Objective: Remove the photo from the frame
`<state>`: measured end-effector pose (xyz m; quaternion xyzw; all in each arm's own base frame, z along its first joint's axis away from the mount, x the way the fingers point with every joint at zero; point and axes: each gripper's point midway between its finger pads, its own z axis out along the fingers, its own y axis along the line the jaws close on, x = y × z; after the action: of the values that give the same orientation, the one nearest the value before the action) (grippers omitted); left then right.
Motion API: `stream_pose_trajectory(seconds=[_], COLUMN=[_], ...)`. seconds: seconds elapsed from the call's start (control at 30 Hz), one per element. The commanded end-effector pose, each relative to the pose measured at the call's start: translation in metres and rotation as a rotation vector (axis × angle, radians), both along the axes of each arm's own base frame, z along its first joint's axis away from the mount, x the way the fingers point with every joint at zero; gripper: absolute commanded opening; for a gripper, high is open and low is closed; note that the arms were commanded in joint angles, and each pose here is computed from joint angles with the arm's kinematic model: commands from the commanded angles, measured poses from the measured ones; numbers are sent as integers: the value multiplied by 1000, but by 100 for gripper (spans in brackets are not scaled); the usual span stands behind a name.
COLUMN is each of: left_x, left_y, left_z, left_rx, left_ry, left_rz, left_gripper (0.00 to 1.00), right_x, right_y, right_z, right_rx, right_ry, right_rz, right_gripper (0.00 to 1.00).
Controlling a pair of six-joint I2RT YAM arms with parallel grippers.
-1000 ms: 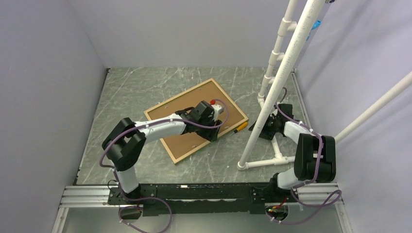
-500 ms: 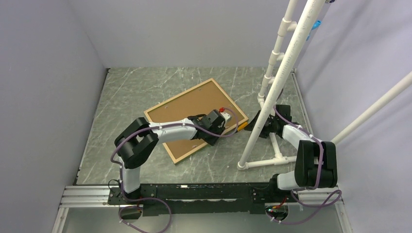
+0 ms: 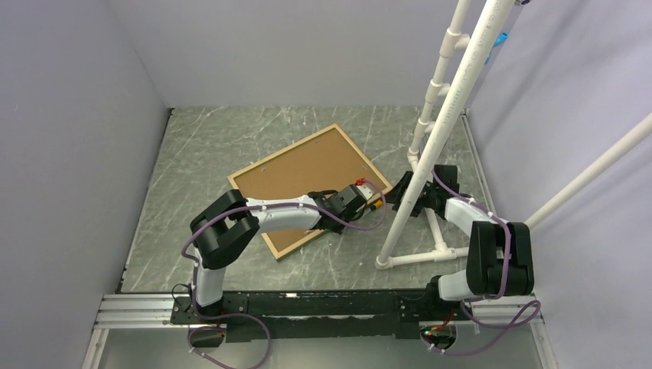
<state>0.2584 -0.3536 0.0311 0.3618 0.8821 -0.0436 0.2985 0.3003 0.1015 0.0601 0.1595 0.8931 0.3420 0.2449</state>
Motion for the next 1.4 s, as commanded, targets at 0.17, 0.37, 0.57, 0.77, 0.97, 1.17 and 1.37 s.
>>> stream_pose_trajectory(seconds=[0.17, 0.37, 0.57, 0.77, 0.97, 1.17, 1.37], left_x=[1, 1, 6, 13, 13, 12, 12], left_y=[-2, -2, 2, 3, -1, -1, 0], left_z=[24, 46, 60, 88, 99, 101, 107], left_rx=[-12, -52, -72, -132, -152, -162, -171], left_ry=[-34, -23, -29, -45, -47, -41, -54], left_rz=[-9, 20, 31, 46, 33, 33, 36], left_gripper=[0, 0, 0, 0, 0, 0, 0], right_x=[22, 35, 35, 33, 30, 38, 45], right_y=[23, 30, 36, 43, 69, 91, 108], right_z=[27, 37, 35, 27, 16, 17, 25], right_rx=[206, 288, 309, 318, 345, 379, 454], right_ry=[-46, -49, -33, 2, 38, 40, 50], right_rz=[9, 8, 9, 2, 29, 54, 47], right_gripper=[70, 82, 83, 84, 83, 80, 59])
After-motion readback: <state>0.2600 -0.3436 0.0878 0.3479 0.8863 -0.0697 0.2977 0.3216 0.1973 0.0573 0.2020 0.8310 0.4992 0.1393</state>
